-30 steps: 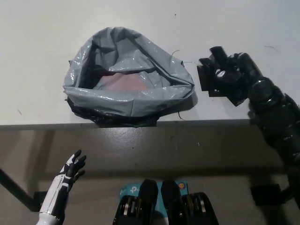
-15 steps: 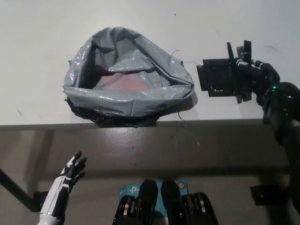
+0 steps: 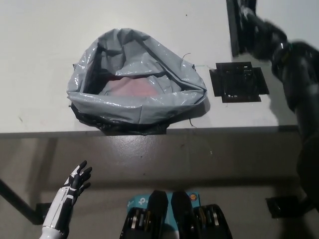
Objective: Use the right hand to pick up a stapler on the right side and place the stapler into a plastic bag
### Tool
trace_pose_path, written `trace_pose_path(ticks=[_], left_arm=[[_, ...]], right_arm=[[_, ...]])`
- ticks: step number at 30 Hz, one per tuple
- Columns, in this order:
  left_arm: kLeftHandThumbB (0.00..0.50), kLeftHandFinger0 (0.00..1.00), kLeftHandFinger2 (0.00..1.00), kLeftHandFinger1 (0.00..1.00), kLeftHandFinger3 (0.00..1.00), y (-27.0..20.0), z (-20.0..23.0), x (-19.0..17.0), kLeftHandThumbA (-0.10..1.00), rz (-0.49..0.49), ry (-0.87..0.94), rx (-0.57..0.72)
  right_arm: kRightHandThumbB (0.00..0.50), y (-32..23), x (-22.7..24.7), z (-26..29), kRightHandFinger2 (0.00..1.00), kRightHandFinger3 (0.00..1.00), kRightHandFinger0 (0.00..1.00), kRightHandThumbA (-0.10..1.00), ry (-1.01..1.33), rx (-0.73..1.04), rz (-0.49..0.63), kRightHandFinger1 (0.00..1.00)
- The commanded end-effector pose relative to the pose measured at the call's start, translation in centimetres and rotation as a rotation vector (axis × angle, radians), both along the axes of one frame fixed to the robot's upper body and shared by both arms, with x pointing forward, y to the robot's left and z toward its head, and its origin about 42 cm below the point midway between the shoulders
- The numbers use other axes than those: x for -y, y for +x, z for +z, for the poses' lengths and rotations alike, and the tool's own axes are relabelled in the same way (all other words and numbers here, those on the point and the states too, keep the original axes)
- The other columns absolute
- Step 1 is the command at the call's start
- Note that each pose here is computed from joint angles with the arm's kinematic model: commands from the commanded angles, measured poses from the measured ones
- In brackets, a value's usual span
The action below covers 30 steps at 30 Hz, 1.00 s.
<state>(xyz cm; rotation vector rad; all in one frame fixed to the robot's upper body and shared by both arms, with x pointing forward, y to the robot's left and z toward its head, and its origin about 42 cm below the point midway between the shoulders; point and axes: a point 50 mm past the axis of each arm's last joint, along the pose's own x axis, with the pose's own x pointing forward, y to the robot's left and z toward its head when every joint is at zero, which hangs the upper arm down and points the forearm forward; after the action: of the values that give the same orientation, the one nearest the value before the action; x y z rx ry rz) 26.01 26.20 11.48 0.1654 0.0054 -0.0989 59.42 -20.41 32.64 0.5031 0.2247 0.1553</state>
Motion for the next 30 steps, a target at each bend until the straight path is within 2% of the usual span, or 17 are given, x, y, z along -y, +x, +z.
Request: trace_pose_path(ticks=[1, 4, 9, 11, 12, 13, 14, 15, 16, 17, 20, 21, 23, 26, 28, 29, 30], left_arm=[[0.0, 1.0, 1.0, 1.0, 1.0, 0.2, 1.3, -0.2, 1.0, -0.032, 0.035, 0.042], [0.0, 1.0, 1.0, 1.0, 1.0, 0.2, 1.3, -0.2, 1.0, -0.031, 0.029, 0.043], [0.0, 1.0, 1.0, 1.0, 1.0, 0.1, 1.3, 0.0, 1.0, -0.036, 0.034, 0.039], [0.0, 1.0, 1.0, 1.0, 1.0, 0.2, 1.3, -0.1, 1.0, -0.038, 0.038, 0.039], [0.0, 1.0, 1.0, 1.0, 1.0, 0.2, 1.4, 0.0, 1.0, -0.036, 0.035, 0.039], [0.0, 1.0, 1.0, 1.0, 1.0, 0.2, 1.5, -0.1, 1.0, -0.037, 0.039, 0.04], [0.0, 1.0, 1.0, 1.0, 1.0, 0.2, 1.5, -0.1, 1.0, -0.038, 0.042, 0.041], [0.004, 1.0, 1.0, 1.0, 1.0, 0.2, 1.5, -0.1, 1.0, -0.039, 0.042, 0.04], [0.001, 1.0, 1.0, 1.0, 1.0, 0.2, 1.5, -0.1, 1.0, -0.041, 0.041, 0.04], [0.0, 1.0, 1.0, 1.0, 1.0, 0.2, 1.5, 0.0, 1.0, -0.045, 0.042, 0.043], [0.005, 1.0, 1.0, 1.0, 1.0, 0.4, 1.5, 0.0, 1.0, -0.054, 0.04, 0.049], [0.006, 1.0, 1.0, 1.0, 1.0, 0.4, 1.4, 0.1, 1.0, -0.059, 0.042, 0.05], [0.041, 1.0, 1.0, 1.0, 1.0, 0.4, 1.4, 0.1, 1.0, -0.062, 0.059, 0.041], [0.023, 1.0, 1.0, 1.0, 1.0, 0.5, 1.5, 0.2, 1.0, -0.073, 0.081, 0.053], [0.013, 1.0, 1.0, 1.0, 1.0, 0.5, 1.6, 0.2, 1.0, -0.076, 0.089, 0.056], [0.005, 1.0, 1.0, 1.0, 1.0, 0.6, 1.6, 0.3, 1.0, -0.078, 0.093, 0.057], [0.002, 1.0, 1.0, 1.0, 1.0, 0.6, 1.6, 0.3, 1.0, -0.081, 0.092, 0.059]], right_arm=[[0.169, 0.6, -3.6, 9.7, 0.52, 0.71, 0.0, 0.09, -0.005, 0.188, 0.123, 0.14], [0.196, 0.4, -5.2, 11.2, 0.54, 0.73, 0.0, 0.09, -0.048, 0.216, 0.165, 0.15], [0.195, 0.0, -8.5, 12.5, 0.59, 0.75, 0.0, -0.05, -0.098, 0.222, 0.201, 0.2], [0.191, -0.1, -9.4, 12.4, 0.64, 0.79, 0.0, 0.01, -0.132, 0.242, 0.222, 0.23], [0.208, -0.3, -10.7, 12.3, 0.67, 0.67, 0.0, 0.09, -0.223, 0.267, 0.25, 0.28], [0.205, -0.4, -11.4, 12.1, 0.68, 0.71, 0.0, 0.09, -0.241, 0.269, 0.253, 0.28], [0.201, -0.5, -11.9, 11.9, 0.7, 0.62, 0.0, 0.07, -0.252, 0.27, 0.256, 0.3], [0.21, -0.6, -12.7, 11.6, 0.72, 0.41, 0.0, 0.05, -0.29, 0.272, 0.258, 0.32], [0.212, -0.8, -13.7, 11.4, 0.73, 0.41, 0.0, 0.1, -0.357, 0.272, 0.265, 0.32], [0.219, -0.9, -14.5, 11.3, 0.75, 0.51, 0.0, 0.11, -0.406, 0.269, 0.272, 0.33], [0.225, -1.4, -16.4, 11.3, 0.77, 0.63, 0.0, 0.14, -0.517, 0.279, 0.295, 0.36], [0.23, -1.5, -16.9, 11.2, 0.76, 0.75, 0.0, 0.15, -0.552, 0.293, 0.3, 0.35], [0.237, -1.9, -18.4, 11.0, 0.66, 0.79, 0.0, 0.17, -0.668, 0.334, 0.304, 0.27], [0.223, -2.2, -19.7, 10.9, 0.57, 0.75, 0.0, 0.27, -0.893, 0.431, 0.287, 0.27], [0.223, -2.4, -20.1, 10.9, 0.62, 0.68, 0.04, 0.31, -0.992, 0.477, 0.278, 0.33], [0.222, -2.5, -20.2, 10.7, 0.74, 0.54, 0.08, 0.29, -1.059, 0.539, 0.271, 0.46], [0.213, -2.6, -20.3, 10.5, 0.73, 0.47, 0.08, 0.3, -1.1, 0.587, 0.266, 0.47]])
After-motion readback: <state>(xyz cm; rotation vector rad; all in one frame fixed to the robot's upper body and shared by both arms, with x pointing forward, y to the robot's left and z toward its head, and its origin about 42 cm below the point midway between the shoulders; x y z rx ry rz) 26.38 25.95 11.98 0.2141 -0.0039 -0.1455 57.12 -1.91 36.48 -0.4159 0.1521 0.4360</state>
